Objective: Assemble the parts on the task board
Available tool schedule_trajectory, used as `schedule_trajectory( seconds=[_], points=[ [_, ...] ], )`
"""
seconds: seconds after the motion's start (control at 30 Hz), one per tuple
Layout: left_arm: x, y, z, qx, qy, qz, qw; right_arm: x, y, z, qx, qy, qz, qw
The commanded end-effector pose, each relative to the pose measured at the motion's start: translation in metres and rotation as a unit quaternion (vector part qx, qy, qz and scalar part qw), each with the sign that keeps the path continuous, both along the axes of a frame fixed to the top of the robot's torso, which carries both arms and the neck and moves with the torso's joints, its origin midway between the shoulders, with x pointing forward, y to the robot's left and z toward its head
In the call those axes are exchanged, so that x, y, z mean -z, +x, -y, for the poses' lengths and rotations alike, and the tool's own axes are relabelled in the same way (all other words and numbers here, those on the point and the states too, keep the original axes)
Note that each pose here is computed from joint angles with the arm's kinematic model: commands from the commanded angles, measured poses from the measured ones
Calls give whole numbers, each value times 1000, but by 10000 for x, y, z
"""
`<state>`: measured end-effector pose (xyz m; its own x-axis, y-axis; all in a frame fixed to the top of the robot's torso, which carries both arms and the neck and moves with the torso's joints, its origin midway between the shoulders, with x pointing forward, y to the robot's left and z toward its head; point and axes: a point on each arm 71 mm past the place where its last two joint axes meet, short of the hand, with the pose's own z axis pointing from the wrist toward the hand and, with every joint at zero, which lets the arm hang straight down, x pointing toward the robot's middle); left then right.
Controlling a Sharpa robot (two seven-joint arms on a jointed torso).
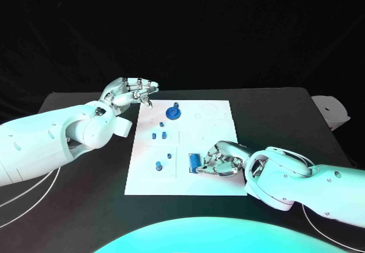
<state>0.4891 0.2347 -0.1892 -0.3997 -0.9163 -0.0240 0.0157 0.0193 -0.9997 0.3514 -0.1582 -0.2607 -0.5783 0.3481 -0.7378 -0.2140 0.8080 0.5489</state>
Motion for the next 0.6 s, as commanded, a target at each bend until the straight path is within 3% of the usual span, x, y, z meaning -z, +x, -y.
schedule_trajectory(
  seconds=[0.03,0.6],
  points=[
    [-9,-6,20,6,-5,1,1000,13,21,-8,4,-6,5,1000],
    [-8,-7,13,6,-5,-1,1000,57,47,-78,-17,-15,-1,1000]
  ],
)
